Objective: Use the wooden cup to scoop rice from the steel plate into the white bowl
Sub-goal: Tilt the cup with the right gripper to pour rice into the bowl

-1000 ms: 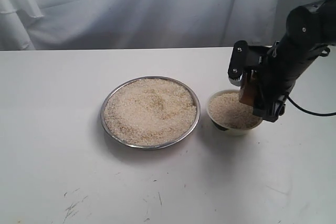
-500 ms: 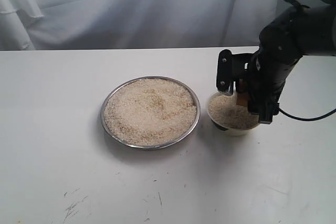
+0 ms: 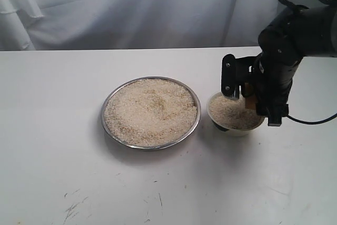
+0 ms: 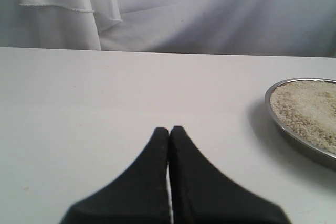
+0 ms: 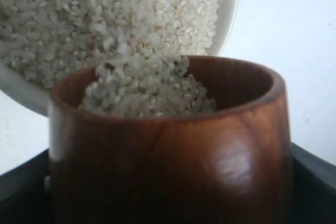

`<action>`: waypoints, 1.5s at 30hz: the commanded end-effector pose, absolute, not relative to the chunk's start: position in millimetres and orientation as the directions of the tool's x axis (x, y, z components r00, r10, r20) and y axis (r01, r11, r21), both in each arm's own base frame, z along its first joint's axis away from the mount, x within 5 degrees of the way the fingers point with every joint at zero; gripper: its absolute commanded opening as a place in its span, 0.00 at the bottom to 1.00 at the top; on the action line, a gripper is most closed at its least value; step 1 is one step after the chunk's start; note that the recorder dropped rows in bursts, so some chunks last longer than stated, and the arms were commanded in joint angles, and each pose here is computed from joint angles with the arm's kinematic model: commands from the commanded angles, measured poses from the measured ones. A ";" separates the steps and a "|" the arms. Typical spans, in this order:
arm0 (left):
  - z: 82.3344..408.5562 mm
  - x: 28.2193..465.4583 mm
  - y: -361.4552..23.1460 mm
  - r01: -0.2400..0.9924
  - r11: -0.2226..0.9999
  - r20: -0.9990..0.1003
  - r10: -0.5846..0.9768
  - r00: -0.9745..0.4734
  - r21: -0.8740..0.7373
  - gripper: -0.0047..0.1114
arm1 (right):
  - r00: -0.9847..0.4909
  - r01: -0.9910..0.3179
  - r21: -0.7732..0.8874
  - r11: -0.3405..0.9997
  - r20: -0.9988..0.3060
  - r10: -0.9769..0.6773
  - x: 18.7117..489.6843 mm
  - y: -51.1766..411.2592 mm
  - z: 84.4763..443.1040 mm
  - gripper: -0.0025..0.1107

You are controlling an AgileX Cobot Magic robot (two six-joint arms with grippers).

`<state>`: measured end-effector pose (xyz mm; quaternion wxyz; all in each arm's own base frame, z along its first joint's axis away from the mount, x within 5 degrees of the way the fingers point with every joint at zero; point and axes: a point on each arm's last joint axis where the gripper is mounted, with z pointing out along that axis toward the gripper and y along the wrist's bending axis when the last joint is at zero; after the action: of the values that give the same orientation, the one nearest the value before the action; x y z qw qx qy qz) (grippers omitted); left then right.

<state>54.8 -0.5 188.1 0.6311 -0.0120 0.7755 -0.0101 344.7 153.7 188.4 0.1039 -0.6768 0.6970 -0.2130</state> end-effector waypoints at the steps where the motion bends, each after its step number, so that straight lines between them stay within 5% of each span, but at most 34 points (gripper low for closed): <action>1: 187.4 54.7 -0.5 -0.005 0.999 -0.980 -0.035 -0.196 -0.035 0.04 | -0.063 -0.884 -0.466 -0.027 0.176 -0.982 343.1 157.1 192.1 0.02; 45: 187.4 54.7 -0.5 -0.005 0.999 -0.980 -0.035 -0.196 -0.035 0.04 | -0.064 -0.820 -0.540 -0.193 0.421 -0.905 332.0 181.6 189.1 0.02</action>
<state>54.8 -0.5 188.1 0.6311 -0.0120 0.7755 -0.0101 333.8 175.6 185.3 0.0484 -0.6749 0.6477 -0.3502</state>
